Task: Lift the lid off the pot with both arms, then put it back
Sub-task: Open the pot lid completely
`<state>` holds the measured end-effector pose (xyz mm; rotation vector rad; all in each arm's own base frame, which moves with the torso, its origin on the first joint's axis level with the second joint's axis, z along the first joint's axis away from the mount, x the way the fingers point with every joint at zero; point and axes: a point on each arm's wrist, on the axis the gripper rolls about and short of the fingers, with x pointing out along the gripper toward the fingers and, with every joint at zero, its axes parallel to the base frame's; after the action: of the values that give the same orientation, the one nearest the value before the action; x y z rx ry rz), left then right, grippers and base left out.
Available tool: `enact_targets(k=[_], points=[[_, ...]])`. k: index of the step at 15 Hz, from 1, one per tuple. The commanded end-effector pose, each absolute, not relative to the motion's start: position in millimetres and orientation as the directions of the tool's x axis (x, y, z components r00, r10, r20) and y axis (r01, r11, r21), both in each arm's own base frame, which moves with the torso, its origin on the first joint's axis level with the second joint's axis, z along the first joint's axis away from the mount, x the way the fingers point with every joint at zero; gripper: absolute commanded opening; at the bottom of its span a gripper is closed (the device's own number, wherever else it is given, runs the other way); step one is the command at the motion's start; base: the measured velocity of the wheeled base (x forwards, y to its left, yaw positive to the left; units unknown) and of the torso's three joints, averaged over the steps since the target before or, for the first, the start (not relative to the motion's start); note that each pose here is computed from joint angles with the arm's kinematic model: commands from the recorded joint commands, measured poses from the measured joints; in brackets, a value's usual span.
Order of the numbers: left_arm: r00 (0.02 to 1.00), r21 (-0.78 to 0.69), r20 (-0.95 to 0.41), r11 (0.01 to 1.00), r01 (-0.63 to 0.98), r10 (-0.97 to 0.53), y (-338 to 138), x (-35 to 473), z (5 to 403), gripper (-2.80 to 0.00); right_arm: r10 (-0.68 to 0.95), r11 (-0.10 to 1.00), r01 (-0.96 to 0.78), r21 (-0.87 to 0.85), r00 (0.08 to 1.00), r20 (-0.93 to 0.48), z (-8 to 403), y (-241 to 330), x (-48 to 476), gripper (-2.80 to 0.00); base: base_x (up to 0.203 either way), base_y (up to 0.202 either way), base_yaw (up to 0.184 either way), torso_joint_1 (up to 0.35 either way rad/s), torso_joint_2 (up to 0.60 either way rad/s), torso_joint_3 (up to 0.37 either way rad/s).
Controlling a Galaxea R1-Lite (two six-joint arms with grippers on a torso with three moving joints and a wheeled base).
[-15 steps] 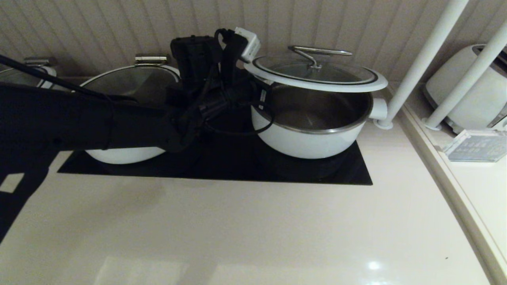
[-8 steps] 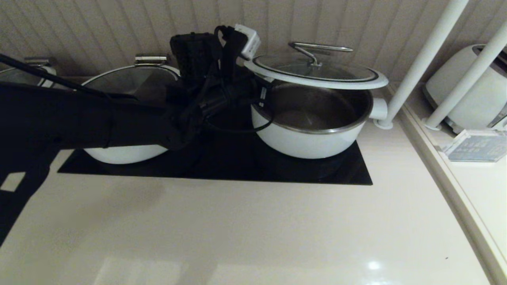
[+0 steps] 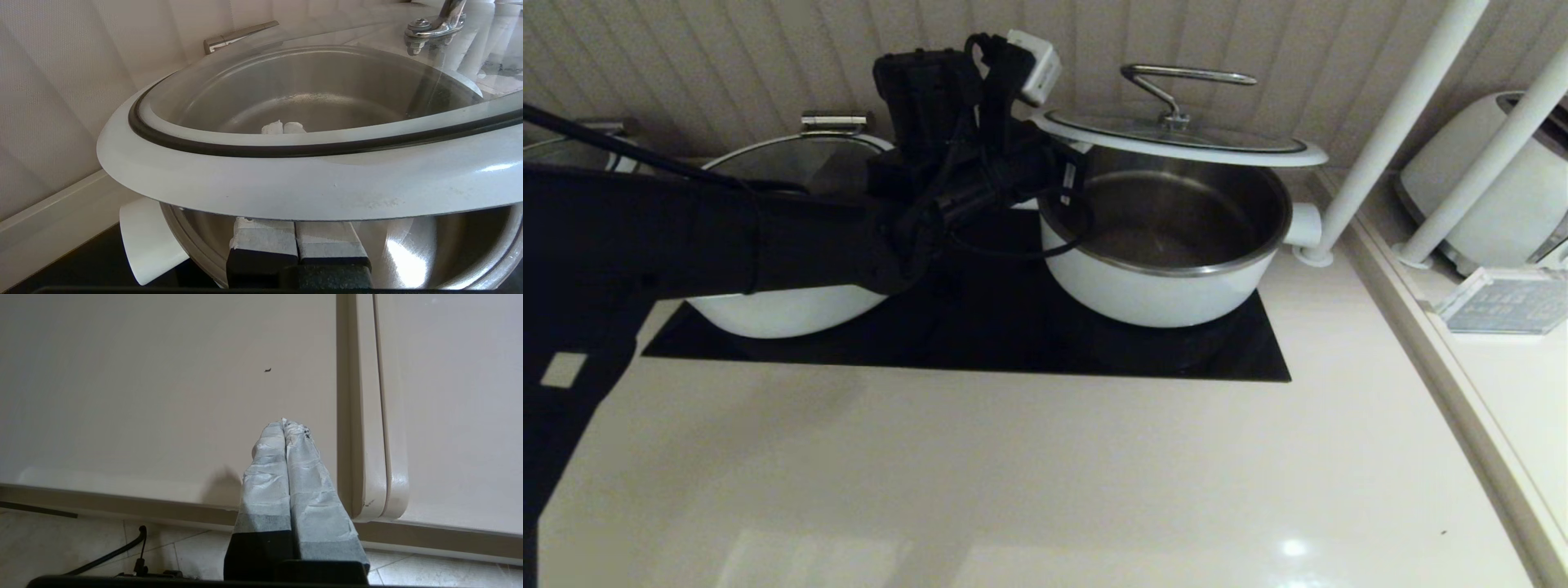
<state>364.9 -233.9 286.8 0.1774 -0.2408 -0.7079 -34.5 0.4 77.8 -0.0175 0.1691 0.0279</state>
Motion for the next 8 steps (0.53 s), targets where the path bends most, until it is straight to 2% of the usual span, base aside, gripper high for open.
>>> enact_targets(k=[1,8], points=[[0.732,0.244,0.168,0.747,0.618,-0.660,-234,366,288,-2.80,0.027,0.999,-0.031,-0.018,0.988,-0.153,78,0,-33,-2.80,0.000,0.000,0.000,0.000,0.00,0.000],[0.728,0.248,0.206,0.754,0.608,-0.654,-230,360,303,-2.80,0.022,1.000,-0.023,-0.021,0.998,-0.052,77,0,-26,-2.80,0.000,0.000,0.000,0.000,0.00,0.000]])
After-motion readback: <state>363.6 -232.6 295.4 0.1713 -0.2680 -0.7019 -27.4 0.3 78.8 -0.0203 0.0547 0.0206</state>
